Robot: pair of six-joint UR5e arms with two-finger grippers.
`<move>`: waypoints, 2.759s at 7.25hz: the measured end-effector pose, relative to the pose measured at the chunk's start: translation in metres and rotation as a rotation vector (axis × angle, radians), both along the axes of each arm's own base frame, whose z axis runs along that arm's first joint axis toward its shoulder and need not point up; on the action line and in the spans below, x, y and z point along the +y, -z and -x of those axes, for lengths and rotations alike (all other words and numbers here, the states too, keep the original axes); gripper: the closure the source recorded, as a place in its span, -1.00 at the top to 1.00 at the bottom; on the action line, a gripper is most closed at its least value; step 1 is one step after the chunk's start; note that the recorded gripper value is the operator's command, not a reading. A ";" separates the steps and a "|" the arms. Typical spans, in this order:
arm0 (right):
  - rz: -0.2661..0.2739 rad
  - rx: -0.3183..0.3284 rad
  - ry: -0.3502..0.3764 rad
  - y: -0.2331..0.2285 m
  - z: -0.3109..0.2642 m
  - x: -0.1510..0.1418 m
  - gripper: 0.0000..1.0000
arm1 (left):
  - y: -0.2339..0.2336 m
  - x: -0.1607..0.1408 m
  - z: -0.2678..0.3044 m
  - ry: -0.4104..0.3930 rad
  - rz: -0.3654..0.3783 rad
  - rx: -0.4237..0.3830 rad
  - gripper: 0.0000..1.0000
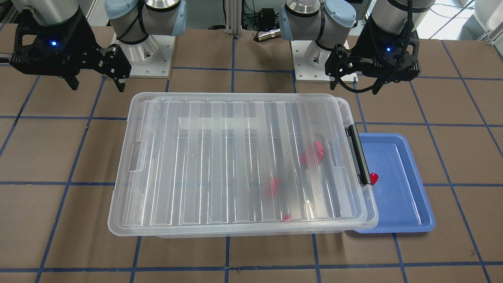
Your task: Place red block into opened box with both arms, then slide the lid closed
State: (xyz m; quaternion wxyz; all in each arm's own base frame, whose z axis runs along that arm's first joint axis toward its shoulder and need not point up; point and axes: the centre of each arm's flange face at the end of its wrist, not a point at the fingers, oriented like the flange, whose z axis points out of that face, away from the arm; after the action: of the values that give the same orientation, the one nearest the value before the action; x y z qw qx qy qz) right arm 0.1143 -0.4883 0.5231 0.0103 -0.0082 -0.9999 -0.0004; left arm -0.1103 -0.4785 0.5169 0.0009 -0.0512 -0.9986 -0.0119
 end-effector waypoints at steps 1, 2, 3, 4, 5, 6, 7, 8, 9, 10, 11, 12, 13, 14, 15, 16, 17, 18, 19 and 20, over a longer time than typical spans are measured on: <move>-0.001 0.001 0.000 0.000 0.000 0.000 1.00 | 0.001 0.000 0.000 0.001 -0.002 0.000 1.00; -0.002 0.000 0.000 0.001 0.000 0.000 1.00 | 0.002 0.000 0.000 0.002 -0.004 0.000 1.00; -0.003 0.000 0.000 0.001 0.000 -0.001 1.00 | 0.001 0.001 0.000 0.002 -0.002 -0.001 1.00; -0.007 0.002 0.000 0.004 0.001 -0.002 1.00 | 0.001 0.001 0.000 0.007 -0.003 -0.002 1.00; -0.019 0.001 -0.003 0.011 0.001 -0.005 1.00 | 0.002 0.000 -0.004 0.031 -0.002 -0.003 1.00; -0.043 0.000 -0.008 0.023 0.001 -0.012 1.00 | 0.004 -0.005 -0.016 0.079 -0.002 -0.003 1.00; -0.073 0.001 -0.010 0.040 0.001 -0.023 1.00 | 0.010 -0.013 -0.041 0.138 -0.009 0.001 1.00; -0.087 0.006 -0.009 0.058 0.002 -0.038 1.00 | 0.022 -0.023 -0.076 0.200 -0.021 0.008 1.00; -0.073 0.011 -0.006 0.076 0.003 -0.056 1.00 | 0.040 -0.035 -0.111 0.272 -0.031 0.018 1.00; -0.057 0.014 -0.003 0.093 0.004 -0.073 1.00 | 0.066 -0.048 -0.143 0.335 -0.041 0.030 1.00; -0.064 0.014 0.000 0.111 0.005 -0.086 1.00 | 0.095 -0.061 -0.168 0.356 -0.045 0.040 1.00; -0.083 0.013 0.001 0.127 0.005 -0.094 1.00 | 0.125 -0.072 -0.186 0.354 -0.045 0.047 1.00; -0.097 0.013 0.001 0.139 0.006 -0.100 1.00 | 0.153 -0.079 -0.202 0.336 -0.061 0.061 1.00; -0.103 0.014 0.002 0.149 0.008 -0.105 1.00 | 0.179 -0.082 -0.217 0.311 -0.080 0.089 1.00; -0.105 0.014 0.007 0.156 0.011 -0.110 1.00 | 0.202 -0.086 -0.224 0.307 -0.081 0.128 1.00; -0.107 0.014 0.013 0.161 0.017 -0.114 1.00 | 0.224 -0.088 -0.226 0.328 -0.064 0.155 1.00; -0.108 0.012 0.019 0.163 0.023 -0.116 1.00 | 0.246 -0.088 -0.226 0.355 -0.055 0.170 1.00; -0.110 0.010 0.024 0.165 0.027 -0.117 1.00 | 0.264 -0.087 -0.225 0.382 -0.054 0.179 1.00; -0.114 0.008 0.026 0.167 0.028 -0.118 1.00 | 0.279 -0.086 -0.225 0.411 -0.062 0.191 1.00; -0.117 0.006 0.027 0.169 0.029 -0.119 1.00 | 0.289 -0.084 -0.223 0.430 -0.071 0.202 1.00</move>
State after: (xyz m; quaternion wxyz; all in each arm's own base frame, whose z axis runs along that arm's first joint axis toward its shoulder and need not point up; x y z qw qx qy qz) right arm 0.0854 -0.6069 0.3543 0.0138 -0.0209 -0.9979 -0.0590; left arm 0.1132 -0.5628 0.2277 0.0999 -0.2635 -0.9585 -0.0418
